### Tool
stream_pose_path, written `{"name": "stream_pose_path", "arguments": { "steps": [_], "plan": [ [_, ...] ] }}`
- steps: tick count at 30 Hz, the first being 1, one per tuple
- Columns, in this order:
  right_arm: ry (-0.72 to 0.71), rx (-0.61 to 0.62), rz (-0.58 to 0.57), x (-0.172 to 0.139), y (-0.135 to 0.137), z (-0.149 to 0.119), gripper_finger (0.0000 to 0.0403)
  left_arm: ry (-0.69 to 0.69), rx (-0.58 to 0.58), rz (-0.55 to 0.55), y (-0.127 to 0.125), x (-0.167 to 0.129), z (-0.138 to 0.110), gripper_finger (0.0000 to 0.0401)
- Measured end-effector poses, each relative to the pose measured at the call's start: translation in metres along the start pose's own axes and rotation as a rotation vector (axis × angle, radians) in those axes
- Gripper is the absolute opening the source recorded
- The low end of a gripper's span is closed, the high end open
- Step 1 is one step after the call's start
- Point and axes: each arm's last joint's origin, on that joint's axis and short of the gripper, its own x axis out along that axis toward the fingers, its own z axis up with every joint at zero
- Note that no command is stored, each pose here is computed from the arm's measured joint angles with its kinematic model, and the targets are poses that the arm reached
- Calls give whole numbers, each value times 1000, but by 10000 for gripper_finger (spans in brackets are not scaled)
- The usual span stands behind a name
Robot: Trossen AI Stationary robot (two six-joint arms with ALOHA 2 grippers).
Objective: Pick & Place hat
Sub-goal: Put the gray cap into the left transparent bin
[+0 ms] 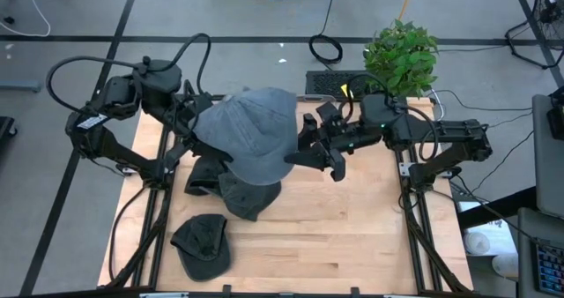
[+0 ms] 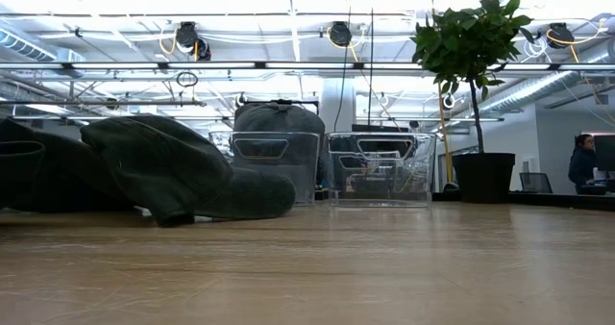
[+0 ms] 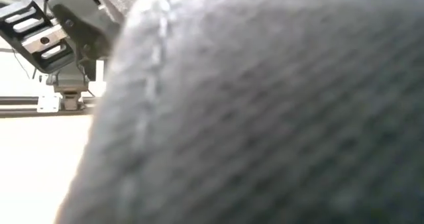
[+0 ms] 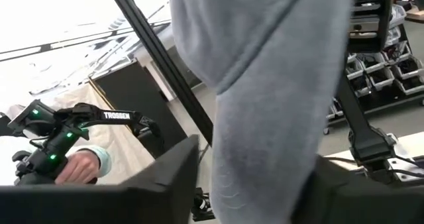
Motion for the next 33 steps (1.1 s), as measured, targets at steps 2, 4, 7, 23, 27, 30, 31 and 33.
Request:
{"name": "stream_pose_path", "arguments": {
  "steps": [2, 4, 7, 23, 27, 30, 31, 33],
  "plan": [
    [-3, -6, 1, -1, 1, 1, 114, 0, 0, 2, 0, 0, 0, 8],
    [-5, -25, 8, -2, 1, 1, 64, 1, -1, 6, 0, 0, 0, 8],
    [-10, -75, 28, -2, 3, 2, 12, 3, -4, 21, 1, 0, -1, 8],
    [24, -169, 28, -30, 18, 11, 1, -31, 2, 42, -6, -11, 0, 105],
    [47, -177, -4, -41, 22, 12, 1, -62, 17, 114, -9, -22, 0, 135],
    [92, -185, -16, -46, 22, 9, 1, -96, 19, 197, -7, -31, 1, 163],
    [107, -185, -17, -48, 23, 8, 1, -110, 22, 220, -7, -34, 2, 173],
    [136, -183, -32, -51, 22, 6, 1, -129, 34, 248, -7, -41, 3, 194]
  ]
}}
